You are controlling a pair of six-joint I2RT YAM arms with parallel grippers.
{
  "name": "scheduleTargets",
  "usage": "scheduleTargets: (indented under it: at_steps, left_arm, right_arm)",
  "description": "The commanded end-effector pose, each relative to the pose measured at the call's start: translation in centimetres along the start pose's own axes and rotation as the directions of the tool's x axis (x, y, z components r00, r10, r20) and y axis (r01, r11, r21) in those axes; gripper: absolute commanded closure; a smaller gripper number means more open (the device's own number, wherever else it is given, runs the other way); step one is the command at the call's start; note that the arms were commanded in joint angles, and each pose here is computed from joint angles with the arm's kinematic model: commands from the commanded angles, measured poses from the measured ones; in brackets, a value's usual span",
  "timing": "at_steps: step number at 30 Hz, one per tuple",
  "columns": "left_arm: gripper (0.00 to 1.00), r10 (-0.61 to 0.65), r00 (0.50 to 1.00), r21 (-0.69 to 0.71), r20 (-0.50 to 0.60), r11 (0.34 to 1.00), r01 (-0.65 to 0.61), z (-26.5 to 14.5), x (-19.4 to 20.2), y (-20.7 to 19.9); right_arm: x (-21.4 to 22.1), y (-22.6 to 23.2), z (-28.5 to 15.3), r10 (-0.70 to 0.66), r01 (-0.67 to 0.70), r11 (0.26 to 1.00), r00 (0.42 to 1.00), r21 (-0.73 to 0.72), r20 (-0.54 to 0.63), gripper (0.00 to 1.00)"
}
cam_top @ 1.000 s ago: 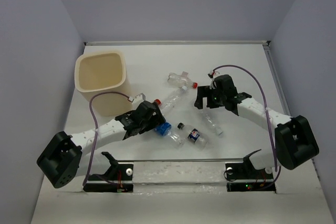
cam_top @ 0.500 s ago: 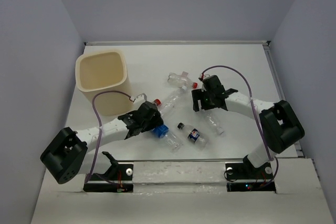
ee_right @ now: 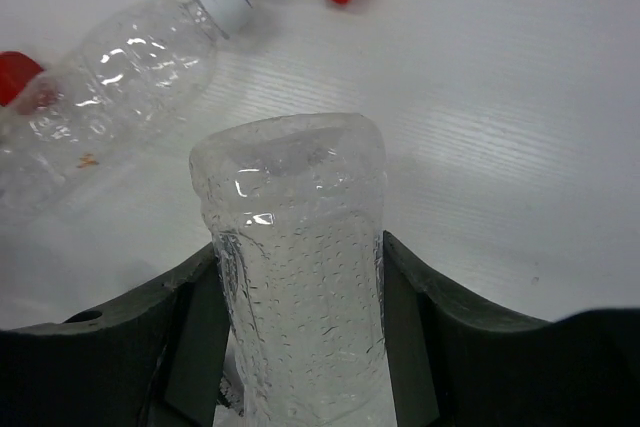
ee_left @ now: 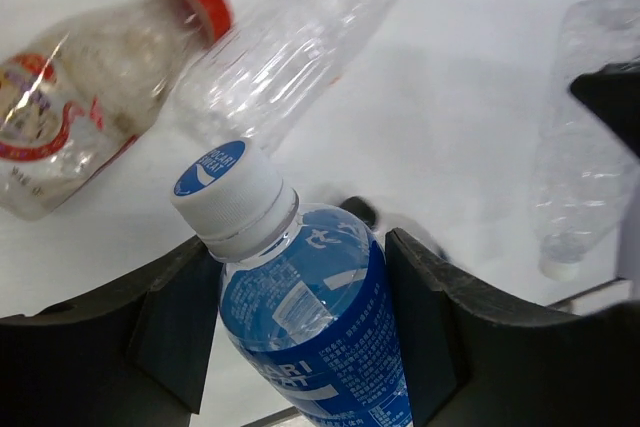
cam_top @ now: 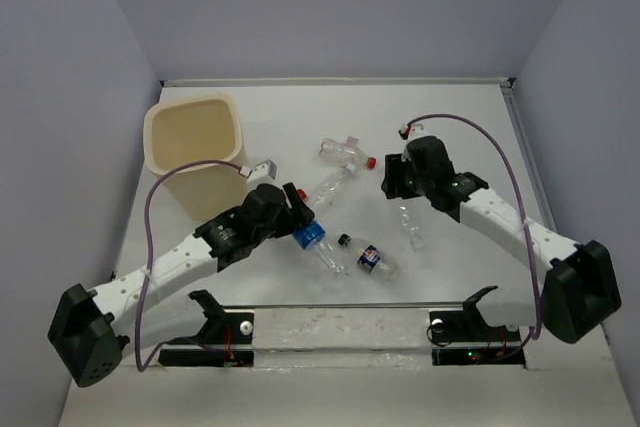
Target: Put the plastic bottles in the bin
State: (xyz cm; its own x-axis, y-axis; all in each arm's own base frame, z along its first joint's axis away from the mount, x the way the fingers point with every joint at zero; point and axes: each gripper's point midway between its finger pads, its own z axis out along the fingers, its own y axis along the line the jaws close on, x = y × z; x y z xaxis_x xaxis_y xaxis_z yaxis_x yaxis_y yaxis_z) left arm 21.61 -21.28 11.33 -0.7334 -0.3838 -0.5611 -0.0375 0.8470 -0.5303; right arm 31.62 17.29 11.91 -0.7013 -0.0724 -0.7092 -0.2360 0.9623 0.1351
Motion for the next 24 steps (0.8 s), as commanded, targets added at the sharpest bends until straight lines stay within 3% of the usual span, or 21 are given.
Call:
scheduleTargets:
  at_steps: [1,7,11,12,14,18,22,23,24]
  left_arm:
    - [0.43,0.013,0.975,0.119,0.222,0.992,-0.04,-5.2,-7.7,-5.3]
    - [0.43,0.063,0.821,0.045,0.567,0.993,-0.107,-14.4,-20.2,-7.9]
    - [0.43,0.083,0.678,-0.068,0.73,0.996,-0.049,-19.5,-27.1,-7.4]
    - [0.43,0.075,0.615,-0.107,0.785,0.994,0.016,-21.0,-29.5,-6.7]
    - [0.43,0.103,0.544,-0.165,0.833,0.984,0.067,-22.9,-31.9,-5.9]
    - [0.43,0.24,0.458,-0.372,0.856,0.901,0.223,-24.5,-34.7,-2.1]
    - [0.43,0.377,0.408,-0.538,0.832,0.728,0.425,-26.1,-36.0,2.8]
    - [0.43,0.389,0.386,-0.539,0.836,0.713,0.449,-26.3,-36.4,3.1]
    - [0.43,0.447,0.416,-0.607,0.792,0.654,0.452,-26.3,-36.4,4.0]
  right_arm:
    - [-5.4,1.7,-5.6,0.045,-0.031,0.996,0.981,-0.078,0.191,0.57]
    - [-8.8,4.9,-10.2,0.135,-0.043,0.963,0.932,-0.266,0.338,0.57]
    - [-8.5,7.0,-10.8,0.151,-0.03,0.938,0.931,-0.345,0.332,0.57]
    - [-8.5,7.4,-10.6,0.151,-0.027,0.935,0.932,-0.353,0.33,0.57]
    - [-8.2,8.7,-10.8,0.137,-0.006,0.926,0.937,-0.379,0.32,0.56]
    - [-8.5,9.8,-11.0,0.125,0.015,0.918,0.937,-0.397,0.325,0.56]
    - [-8.6,11.6,-11.2,0.122,0.036,0.899,0.936,-0.436,0.329,0.56]
    - [-8.7,12.2,-11.2,0.118,0.043,0.893,0.938,-0.448,0.325,0.56]
    - [-8.8,12.8,-11.4,0.117,0.05,0.886,0.938,-0.461,0.325,0.56]
